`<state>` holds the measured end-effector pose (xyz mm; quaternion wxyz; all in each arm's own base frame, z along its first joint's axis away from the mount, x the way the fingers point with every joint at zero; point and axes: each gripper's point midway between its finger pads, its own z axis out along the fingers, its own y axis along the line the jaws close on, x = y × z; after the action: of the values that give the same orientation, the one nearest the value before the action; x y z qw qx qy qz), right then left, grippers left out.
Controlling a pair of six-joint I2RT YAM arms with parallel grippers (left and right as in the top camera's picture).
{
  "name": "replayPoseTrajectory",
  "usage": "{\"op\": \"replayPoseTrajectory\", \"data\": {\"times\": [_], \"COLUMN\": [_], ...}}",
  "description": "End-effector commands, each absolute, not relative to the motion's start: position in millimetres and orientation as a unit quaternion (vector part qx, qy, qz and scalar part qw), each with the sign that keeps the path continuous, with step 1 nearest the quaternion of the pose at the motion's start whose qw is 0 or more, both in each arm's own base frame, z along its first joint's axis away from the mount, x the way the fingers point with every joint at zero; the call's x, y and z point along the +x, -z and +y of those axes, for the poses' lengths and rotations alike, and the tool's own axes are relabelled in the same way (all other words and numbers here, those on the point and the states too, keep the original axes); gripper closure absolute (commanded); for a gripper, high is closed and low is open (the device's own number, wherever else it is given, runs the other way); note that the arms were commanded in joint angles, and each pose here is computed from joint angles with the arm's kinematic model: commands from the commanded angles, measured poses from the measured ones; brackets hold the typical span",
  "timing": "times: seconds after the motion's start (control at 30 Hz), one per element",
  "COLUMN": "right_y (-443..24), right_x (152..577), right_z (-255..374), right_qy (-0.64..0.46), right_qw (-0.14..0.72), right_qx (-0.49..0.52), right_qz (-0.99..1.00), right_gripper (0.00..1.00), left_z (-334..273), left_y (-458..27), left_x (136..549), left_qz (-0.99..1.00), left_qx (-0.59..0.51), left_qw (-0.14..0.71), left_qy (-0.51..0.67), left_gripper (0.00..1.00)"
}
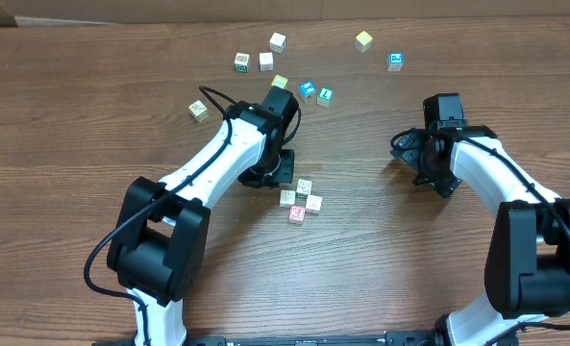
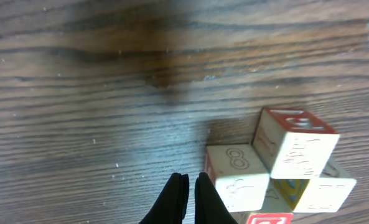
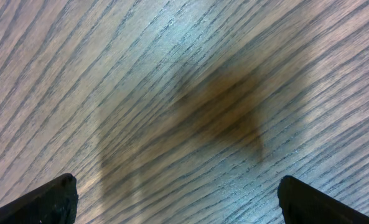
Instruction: Form a circle
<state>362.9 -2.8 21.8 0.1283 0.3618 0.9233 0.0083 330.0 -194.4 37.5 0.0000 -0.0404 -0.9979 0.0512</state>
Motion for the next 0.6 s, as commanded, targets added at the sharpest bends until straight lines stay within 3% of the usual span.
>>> {"op": "replayPoseTrajectory", "data": {"times": [0.0,0.57], "right_y": [-19.6,-19.6], "right_x": [361.5,361.5], "right_z": [-8.0,-8.0], "right_qy": [-0.001,-0.001], "right_qw": [0.129,0.129], "right_qx": [0.366,0.366], "right_qz": [0.922,0.922], "right_gripper": [0.00,0.00], "left_z": [-187.6,-194.9], "left_y": [-25.5,-20.2], "left_x": [321.8,327.8], "left_qz": [-0.998,-0.997], "left_qx": [-0.049,-0.059], "left_qw": [0.013,-0.004], "left_qy": [-0.035,-0.051], "left_gripper": [0.96,0.96]}}
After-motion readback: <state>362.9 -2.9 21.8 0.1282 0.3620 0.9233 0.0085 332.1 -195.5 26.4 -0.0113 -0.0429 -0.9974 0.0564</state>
